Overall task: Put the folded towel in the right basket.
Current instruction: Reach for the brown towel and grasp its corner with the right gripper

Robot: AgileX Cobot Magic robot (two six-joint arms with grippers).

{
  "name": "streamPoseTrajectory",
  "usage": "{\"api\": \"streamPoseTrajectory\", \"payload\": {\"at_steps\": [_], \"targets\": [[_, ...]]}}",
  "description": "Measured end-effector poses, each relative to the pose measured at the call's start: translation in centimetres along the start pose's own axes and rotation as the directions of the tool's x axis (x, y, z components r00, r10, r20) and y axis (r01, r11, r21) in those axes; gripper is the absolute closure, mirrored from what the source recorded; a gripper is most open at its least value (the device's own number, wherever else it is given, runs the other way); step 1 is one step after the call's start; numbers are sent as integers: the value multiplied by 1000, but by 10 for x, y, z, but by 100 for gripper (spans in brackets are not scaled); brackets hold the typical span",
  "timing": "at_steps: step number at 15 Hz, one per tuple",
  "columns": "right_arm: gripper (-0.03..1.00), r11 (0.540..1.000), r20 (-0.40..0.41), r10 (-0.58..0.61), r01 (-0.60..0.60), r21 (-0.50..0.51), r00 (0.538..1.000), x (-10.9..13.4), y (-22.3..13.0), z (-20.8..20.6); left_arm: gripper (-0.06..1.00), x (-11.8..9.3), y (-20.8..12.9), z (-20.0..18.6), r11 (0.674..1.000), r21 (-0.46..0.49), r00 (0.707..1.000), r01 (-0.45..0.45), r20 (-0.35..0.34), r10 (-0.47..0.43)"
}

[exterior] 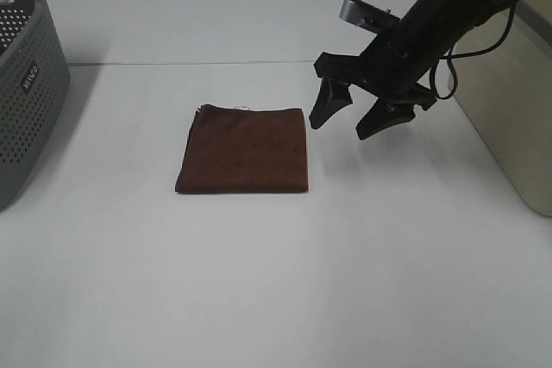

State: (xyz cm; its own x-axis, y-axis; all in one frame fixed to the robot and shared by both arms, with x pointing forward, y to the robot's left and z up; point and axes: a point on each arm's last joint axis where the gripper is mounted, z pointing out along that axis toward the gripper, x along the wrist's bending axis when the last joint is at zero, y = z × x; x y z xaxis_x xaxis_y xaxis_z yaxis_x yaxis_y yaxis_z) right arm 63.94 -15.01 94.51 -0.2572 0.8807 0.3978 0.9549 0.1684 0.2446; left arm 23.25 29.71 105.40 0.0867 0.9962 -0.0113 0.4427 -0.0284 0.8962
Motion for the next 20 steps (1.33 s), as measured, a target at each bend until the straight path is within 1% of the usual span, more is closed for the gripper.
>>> {"api": "streamPoseTrajectory", "payload": {"at_steps": [2, 4, 7, 10, 15, 17, 19, 20], "targets": [[25, 1000, -39, 5, -4, 27, 999, -2, 8, 17, 7, 0, 0, 0, 1000, 0, 1000, 0, 0, 0], [25, 999, -83, 7, -4, 32, 997, -6, 15, 35, 7, 0, 0, 0, 1000, 0, 1000, 0, 0, 0], [25, 998, -99, 21, -16, 53, 995, -16, 20, 64, 7, 0, 0, 0, 1000, 0, 1000, 0, 0, 0], [25, 999, -93, 34, -30, 43, 995, -20, 20, 74, 7, 0, 0, 0, 1000, 0, 1000, 0, 0, 0], [26, 999, -118, 47, -47, 2, 992, -21, 24, 81, 7, 0, 0, 0, 1000, 0, 1000, 0, 0, 0], [28, 998, -137, 58, -61, -20, 989, -21, 26, 83, 7, 0, 0, 0, 1000, 0, 1000, 0, 0, 0], [31, 997, -157, 60, -65, -30, 986, -17, 26, 89, 7, 0, 0, 0, 1000, 0, 1000, 0, 0, 0], [32, 998, -162, 52, -57, -27, 985, -12, 24, 93, 7, 0, 0, 0, 1000, 0, 1000, 0, 0, 0]]}}
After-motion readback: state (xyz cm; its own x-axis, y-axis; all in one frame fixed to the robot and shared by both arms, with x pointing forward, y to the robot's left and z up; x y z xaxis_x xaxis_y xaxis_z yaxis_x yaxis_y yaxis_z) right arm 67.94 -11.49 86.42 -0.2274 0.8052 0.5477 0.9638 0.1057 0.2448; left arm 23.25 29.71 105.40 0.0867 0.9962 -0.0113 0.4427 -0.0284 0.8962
